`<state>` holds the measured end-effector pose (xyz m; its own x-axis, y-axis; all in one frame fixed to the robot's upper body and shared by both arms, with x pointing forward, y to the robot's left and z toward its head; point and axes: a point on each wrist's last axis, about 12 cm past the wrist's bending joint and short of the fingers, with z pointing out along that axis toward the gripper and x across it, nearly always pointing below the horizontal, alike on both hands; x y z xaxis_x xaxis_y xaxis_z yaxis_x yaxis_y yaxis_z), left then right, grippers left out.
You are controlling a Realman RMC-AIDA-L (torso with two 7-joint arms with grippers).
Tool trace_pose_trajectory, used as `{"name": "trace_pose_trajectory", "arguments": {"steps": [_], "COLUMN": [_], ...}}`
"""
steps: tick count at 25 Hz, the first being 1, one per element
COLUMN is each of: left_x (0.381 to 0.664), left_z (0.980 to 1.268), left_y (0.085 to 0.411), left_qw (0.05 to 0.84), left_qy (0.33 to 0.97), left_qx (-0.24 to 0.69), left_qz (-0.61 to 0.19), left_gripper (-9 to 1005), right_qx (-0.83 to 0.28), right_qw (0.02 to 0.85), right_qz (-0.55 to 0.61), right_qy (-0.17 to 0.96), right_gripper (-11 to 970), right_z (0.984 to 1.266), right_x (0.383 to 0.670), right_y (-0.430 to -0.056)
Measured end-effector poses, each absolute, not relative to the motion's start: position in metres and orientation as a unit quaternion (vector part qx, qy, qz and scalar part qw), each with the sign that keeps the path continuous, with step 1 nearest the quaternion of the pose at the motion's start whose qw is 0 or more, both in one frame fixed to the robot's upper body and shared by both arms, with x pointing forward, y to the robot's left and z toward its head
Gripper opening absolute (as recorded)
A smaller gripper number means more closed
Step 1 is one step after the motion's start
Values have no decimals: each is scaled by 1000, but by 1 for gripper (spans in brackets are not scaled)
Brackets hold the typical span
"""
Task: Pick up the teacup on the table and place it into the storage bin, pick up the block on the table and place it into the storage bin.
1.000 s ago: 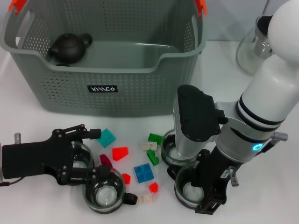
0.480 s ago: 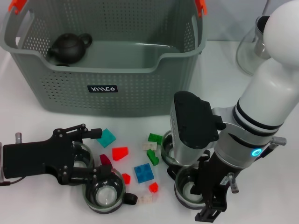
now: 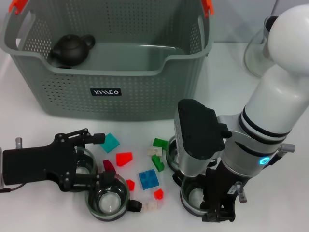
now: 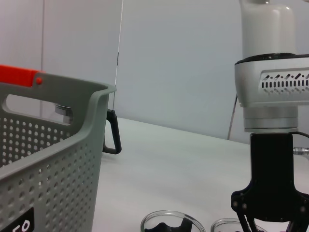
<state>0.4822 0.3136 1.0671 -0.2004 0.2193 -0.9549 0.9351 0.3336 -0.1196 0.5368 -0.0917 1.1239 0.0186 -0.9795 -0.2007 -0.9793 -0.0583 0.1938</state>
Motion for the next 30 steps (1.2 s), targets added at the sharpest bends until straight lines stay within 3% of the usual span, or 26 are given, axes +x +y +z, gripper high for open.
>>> {"name": "trace_pose_trajectory", "arguments": {"steps": [4,10,30], "left_x": [481,481,483], "left_z": [1067,1066,1068], "left_y": [315,314,314], "left_qw": [464,464,464], "left_qy": [673,673,672], "left_qx": [429,428,431], "left_qz": [-385,-385,-384], "left_gripper": [916,916,914], "right_qx": [710,711,712], "right_qw": [-2,-1,-10], "right_qz": [-140,-129,-146], "right_qy": [-690,-692,-687], "right_gripper": [211,74,56], "right_z": [1125,1125,1156], "right_x": [537,538,534], "right_y": [-91,-92,-96]}}
